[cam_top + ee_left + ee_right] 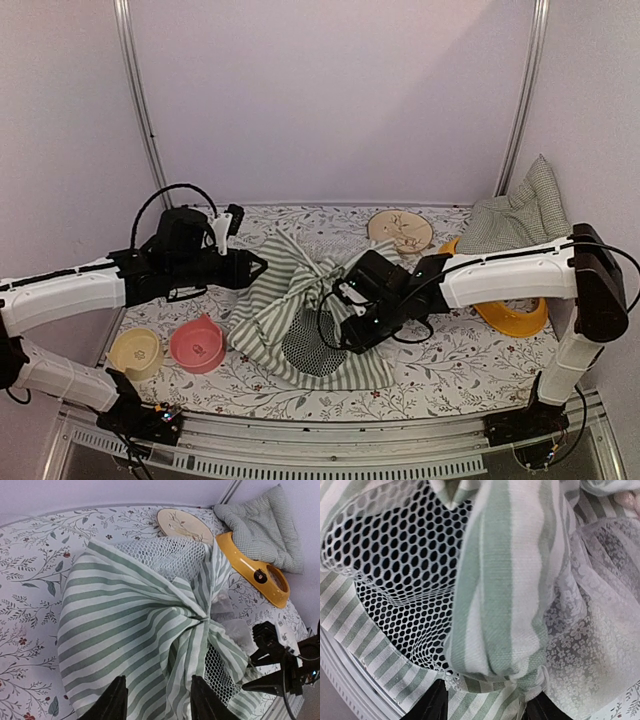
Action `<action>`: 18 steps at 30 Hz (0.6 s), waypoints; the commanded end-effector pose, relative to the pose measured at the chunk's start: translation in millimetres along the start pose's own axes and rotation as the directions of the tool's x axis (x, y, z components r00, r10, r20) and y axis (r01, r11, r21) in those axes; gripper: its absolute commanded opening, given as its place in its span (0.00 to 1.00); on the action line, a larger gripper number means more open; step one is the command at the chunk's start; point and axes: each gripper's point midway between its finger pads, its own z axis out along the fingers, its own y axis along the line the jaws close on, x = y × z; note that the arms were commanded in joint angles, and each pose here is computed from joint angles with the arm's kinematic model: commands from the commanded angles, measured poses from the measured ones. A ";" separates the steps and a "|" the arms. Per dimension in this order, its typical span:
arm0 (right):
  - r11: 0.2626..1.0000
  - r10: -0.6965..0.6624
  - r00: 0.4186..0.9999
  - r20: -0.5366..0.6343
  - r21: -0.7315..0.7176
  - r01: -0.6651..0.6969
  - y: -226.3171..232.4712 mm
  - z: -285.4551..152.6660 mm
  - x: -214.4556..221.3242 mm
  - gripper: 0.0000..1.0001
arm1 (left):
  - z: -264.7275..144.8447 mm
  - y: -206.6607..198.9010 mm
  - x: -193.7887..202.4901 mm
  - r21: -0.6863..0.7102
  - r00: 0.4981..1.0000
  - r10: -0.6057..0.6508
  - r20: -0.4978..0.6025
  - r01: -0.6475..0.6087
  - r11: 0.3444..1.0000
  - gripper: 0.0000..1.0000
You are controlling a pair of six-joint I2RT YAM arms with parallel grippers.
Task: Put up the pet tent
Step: Place the tent at the center of the board.
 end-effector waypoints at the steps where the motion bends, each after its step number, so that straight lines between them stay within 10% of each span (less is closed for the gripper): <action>1: 0.998 0.008 0.994 0.105 -0.056 -0.002 10.3 -42.0 -25.1 0.55 | 4.9 -13.7 8.8 0.078 0.998 0.047 -0.051 -0.043 0.996 0.44; 18: 0.992 0.124 0.992 0.024 -0.025 -0.123 -24.7 -55.4 50.8 0.80 | 46.3 -47.8 28.6 0.221 0.989 0.067 -0.130 -0.037 0.975 0.44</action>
